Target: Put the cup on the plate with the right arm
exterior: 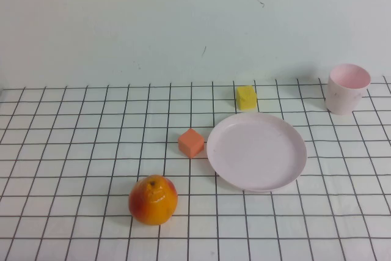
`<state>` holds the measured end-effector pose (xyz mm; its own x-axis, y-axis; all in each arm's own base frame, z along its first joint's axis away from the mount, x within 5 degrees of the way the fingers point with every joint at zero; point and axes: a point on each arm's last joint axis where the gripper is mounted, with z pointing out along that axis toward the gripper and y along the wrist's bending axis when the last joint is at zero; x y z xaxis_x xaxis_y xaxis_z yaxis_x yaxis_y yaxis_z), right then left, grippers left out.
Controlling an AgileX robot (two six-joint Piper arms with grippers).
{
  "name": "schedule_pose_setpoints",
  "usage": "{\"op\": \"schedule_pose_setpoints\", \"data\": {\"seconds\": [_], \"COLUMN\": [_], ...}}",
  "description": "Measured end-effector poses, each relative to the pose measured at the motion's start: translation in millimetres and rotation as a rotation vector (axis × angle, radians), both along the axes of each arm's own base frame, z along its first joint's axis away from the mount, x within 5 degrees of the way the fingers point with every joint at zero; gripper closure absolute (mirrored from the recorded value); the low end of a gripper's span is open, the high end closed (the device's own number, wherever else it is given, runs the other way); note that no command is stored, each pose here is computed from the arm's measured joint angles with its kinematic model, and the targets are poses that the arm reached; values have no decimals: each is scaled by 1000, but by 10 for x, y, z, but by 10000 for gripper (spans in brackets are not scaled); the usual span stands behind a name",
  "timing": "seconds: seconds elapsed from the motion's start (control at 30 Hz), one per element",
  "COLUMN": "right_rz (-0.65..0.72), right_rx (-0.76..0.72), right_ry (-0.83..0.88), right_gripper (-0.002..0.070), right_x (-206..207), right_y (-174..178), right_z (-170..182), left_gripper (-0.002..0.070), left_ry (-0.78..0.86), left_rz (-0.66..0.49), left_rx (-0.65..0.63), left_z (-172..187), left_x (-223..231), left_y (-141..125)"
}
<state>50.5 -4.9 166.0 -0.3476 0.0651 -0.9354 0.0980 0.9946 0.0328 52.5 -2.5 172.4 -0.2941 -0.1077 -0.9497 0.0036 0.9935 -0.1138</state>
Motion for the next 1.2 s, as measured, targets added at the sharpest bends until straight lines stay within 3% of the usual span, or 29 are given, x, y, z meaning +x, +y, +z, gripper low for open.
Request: {"op": "schedule_pose_setpoints", "data": {"seconds": [0.67,1.2], "right_rz": [1,30], "right_rx": [-6,-63], "right_ry": [-32,-668], "right_gripper": [678,678], "right_x": [10,18], "right_y": [-1,26], "right_z": [28,595], "left_gripper": [678,678], "left_ry": [0,0], "left_rz": [0,0], "left_rx": [0,0], "left_z": [0,0], "left_x": [0,0], "left_y": [0,0]}}
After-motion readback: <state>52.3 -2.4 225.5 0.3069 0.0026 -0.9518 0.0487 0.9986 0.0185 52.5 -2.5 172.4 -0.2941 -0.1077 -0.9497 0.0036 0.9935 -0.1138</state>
